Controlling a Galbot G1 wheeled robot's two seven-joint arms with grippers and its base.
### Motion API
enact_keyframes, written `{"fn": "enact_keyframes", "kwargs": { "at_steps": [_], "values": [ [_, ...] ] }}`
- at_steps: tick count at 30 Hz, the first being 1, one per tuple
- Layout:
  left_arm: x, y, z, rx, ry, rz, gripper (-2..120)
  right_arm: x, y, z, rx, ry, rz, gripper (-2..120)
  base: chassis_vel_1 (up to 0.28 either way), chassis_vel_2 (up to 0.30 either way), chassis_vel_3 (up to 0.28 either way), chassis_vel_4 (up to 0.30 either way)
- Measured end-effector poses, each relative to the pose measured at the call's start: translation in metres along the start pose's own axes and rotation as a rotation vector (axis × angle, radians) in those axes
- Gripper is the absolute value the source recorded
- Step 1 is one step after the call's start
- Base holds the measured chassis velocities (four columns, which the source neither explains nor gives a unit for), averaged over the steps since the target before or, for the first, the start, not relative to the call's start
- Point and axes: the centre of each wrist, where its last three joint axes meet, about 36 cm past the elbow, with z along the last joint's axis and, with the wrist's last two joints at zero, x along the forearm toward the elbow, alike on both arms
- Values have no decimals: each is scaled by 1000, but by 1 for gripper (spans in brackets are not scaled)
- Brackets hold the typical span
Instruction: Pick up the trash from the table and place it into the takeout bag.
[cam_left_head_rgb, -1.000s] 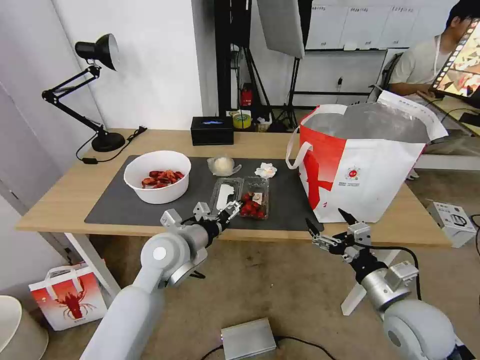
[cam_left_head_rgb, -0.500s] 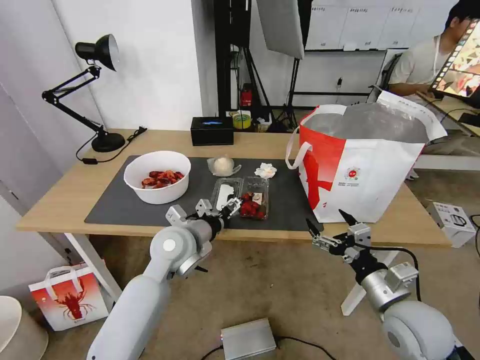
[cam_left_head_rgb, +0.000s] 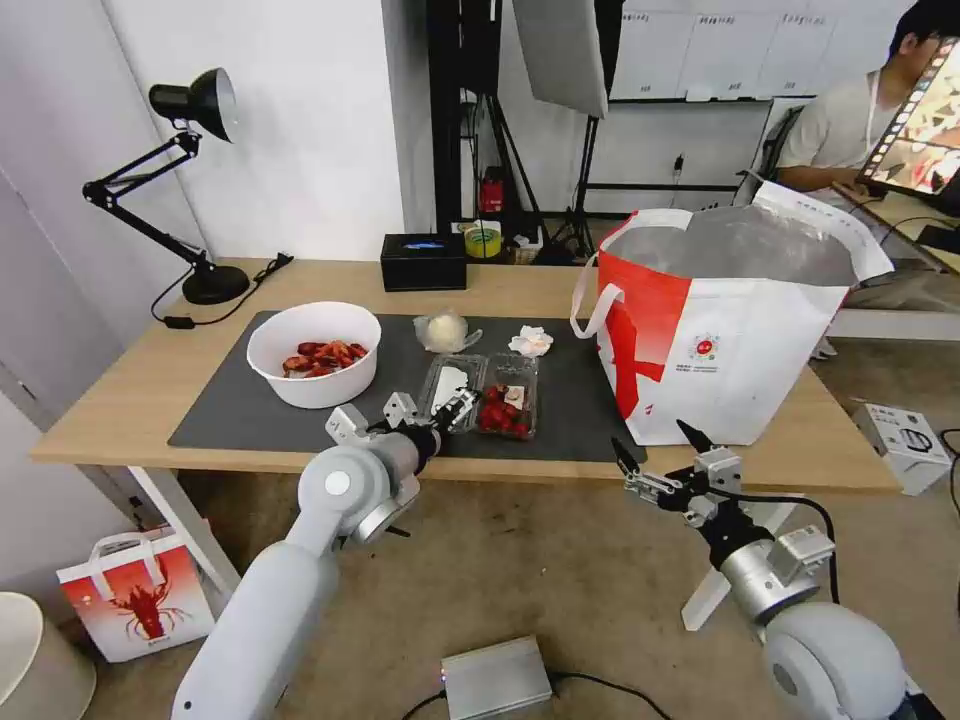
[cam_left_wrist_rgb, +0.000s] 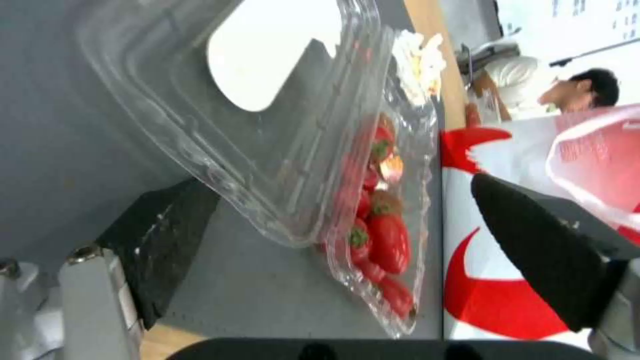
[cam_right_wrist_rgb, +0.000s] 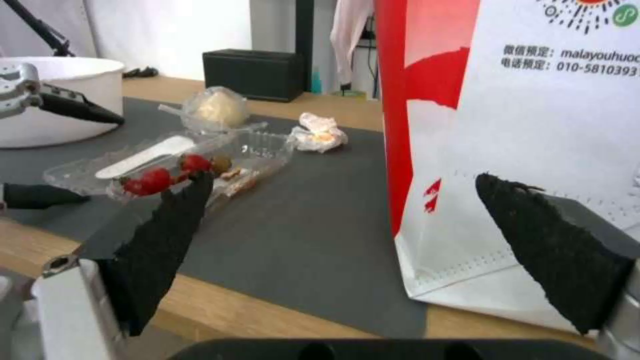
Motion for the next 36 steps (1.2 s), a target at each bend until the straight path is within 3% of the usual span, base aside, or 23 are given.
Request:
{"fn": "enact_keyframes", "kwargs": {
  "at_steps": [7, 12, 21, 32, 36],
  "values": [
    [4, -2, -2, 20, -56, 28, 100, 0, 2, 1, -5, -2, 2, 100, 0, 0, 0, 0],
    [12, -8, -6, 27, -93, 87, 100, 0, 2, 2, -7, -5, 3, 100, 0, 0, 0, 0],
    [18, -10, -1, 20, -97, 127, 100, 0, 2, 2, -7, -9, 4, 100, 0, 0, 0, 0],
    [27, -19, 3, -6, -98, 256, 100, -3, 1, 2, -11, -18, 3, 100, 0, 0, 0, 0],
    [28, -20, 7, -13, -89, 274, 100, -4, 1, 2, -13, -18, 2, 100, 0, 0, 0, 0]
  ]
}}
